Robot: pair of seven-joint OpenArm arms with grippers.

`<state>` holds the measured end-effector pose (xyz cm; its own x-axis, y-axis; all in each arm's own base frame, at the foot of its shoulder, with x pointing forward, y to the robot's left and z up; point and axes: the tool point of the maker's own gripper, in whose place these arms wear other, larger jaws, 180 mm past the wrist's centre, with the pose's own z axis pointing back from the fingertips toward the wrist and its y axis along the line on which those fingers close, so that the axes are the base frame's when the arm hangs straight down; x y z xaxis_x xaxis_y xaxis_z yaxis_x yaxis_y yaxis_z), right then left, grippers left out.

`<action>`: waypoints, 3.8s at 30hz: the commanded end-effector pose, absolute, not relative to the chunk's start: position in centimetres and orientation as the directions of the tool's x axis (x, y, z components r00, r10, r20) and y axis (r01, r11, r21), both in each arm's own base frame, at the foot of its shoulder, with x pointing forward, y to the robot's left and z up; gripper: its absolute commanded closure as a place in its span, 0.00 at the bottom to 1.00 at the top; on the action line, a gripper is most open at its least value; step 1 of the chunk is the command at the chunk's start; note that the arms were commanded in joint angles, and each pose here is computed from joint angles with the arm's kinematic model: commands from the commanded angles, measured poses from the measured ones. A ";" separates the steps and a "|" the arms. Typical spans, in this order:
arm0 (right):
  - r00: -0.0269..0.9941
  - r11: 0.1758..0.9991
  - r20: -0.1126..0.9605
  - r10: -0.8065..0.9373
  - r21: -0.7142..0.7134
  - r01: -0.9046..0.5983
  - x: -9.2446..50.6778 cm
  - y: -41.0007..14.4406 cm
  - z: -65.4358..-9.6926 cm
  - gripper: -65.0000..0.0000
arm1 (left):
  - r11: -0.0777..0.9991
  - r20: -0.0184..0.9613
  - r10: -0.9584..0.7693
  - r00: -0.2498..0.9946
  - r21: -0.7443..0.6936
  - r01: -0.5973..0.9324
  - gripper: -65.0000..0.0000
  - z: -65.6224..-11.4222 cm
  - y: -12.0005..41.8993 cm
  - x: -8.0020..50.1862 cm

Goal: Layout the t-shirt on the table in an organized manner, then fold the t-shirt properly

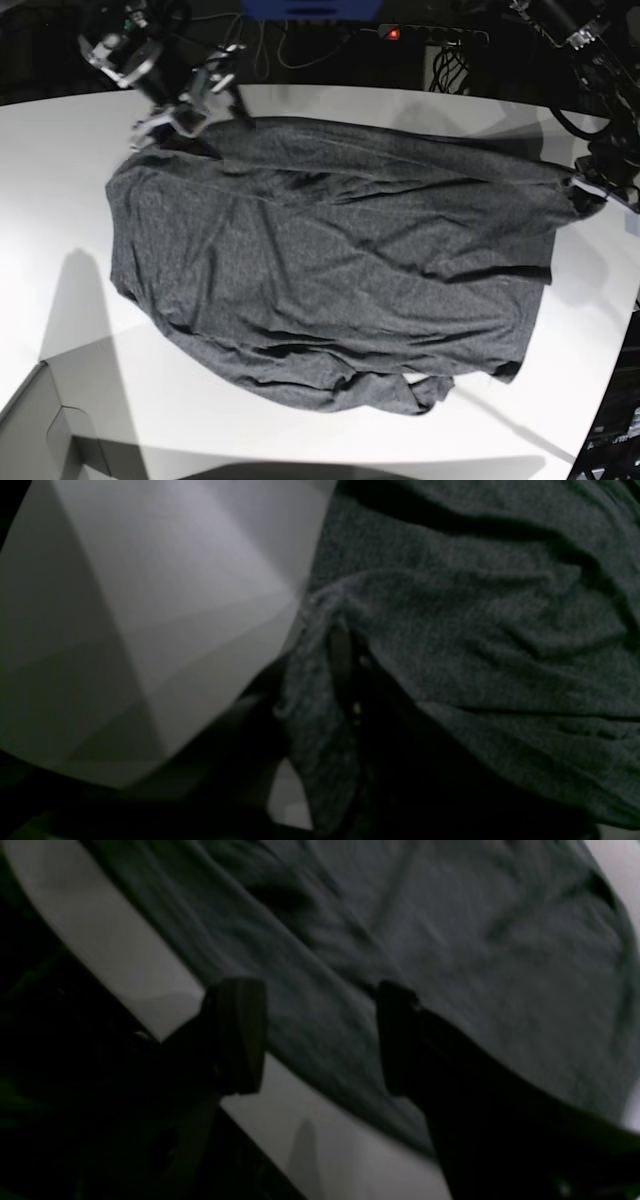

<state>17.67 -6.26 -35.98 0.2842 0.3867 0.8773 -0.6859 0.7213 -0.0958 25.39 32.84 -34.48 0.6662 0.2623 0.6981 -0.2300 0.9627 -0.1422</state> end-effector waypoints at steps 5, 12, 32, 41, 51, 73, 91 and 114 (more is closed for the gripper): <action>0.223 0.682 0.929 0.296 -0.042 -0.730 18.3 -1.6 -34.3 0.46 | 0.967 0.731 0.243 0.637 -0.132 -0.218 1.00 -33.2 33.3 26.1; 0.286 0.678 0.924 0.253 0.041 -0.734 20.1 2.2 -36.1 0.46 | 0.966 0.729 0.247 0.638 -0.137 -0.219 1.00 -33.4 33.2 26.1; 0.403 0.638 0.875 0.269 0.151 -0.755 18.7 3.9 -41.4 0.65 | 0.966 0.732 0.247 0.635 -0.136 -0.219 1.00 -33.3 33.2 26.2; 0.349 0.639 0.893 0.284 0.096 -0.763 19.5 3.2 -39.6 1.00 | 0.966 0.733 0.247 0.634 -0.136 -0.219 1.00 -33.2 33.2 26.2; 0.241 0.641 0.923 0.300 -0.008 -0.768 22.3 2.6 -36.3 1.00 | 0.966 0.734 0.247 0.633 -0.137 -0.218 1.00 -33.2 33.2 26.2; 0.279 0.572 0.892 0.356 0.028 -0.819 19.9 5.0 -37.8 0.57 | 0.966 0.734 0.247 0.633 -0.136 -0.220 1.00 -33.2 33.3 26.2; 0.344 0.575 0.859 0.379 0.072 -0.815 19.7 4.6 -40.7 0.69 | 0.966 0.733 0.250 0.633 -0.139 -0.220 1.00 -33.3 33.2 26.2; 0.341 0.575 0.853 0.396 0.059 -0.816 19.1 3.7 -40.7 1.00 | 0.966 0.736 0.250 0.629 -0.140 -0.219 1.00 -33.1 33.2 26.4</action>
